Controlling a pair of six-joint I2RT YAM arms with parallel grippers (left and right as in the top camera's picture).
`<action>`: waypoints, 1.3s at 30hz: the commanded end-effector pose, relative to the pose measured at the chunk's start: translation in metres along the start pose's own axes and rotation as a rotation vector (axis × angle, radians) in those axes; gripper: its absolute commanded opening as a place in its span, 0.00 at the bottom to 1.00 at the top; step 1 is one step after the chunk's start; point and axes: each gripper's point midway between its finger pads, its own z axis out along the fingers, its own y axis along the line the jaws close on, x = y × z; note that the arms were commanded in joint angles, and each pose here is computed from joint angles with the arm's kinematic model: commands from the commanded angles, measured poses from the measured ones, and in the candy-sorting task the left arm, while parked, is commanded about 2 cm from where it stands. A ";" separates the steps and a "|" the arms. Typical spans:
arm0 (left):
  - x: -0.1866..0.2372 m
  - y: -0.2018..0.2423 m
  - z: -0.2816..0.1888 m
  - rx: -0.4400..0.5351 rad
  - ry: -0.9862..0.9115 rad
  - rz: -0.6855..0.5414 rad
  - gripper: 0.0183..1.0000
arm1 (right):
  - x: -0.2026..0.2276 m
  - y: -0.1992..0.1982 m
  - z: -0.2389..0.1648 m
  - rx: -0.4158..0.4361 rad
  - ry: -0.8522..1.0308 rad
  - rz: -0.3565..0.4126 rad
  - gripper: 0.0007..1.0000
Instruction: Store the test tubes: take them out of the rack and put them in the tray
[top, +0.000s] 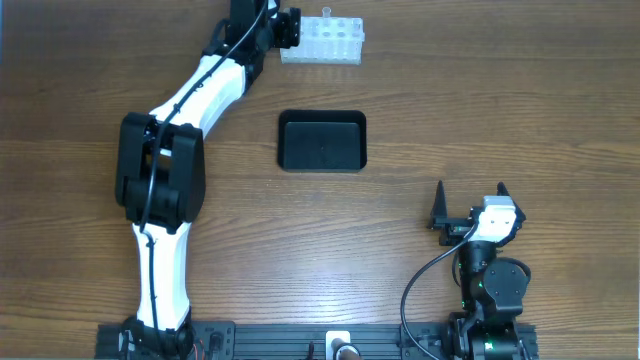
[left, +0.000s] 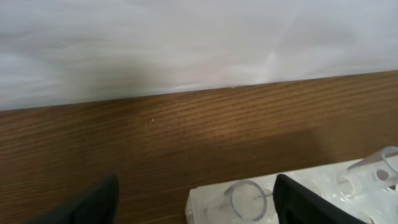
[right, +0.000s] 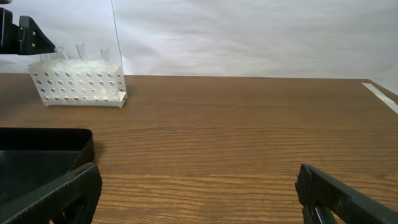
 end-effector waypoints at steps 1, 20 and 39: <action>0.001 -0.008 0.009 0.004 -0.012 0.004 0.75 | 0.001 0.002 0.000 -0.010 -0.002 0.007 0.99; -0.001 -0.014 0.010 0.014 -0.024 0.009 0.35 | 0.001 0.002 0.000 -0.010 -0.002 0.007 0.99; 0.000 -0.020 0.010 0.022 -0.024 0.013 0.16 | 0.001 0.002 0.000 -0.010 -0.002 0.007 0.99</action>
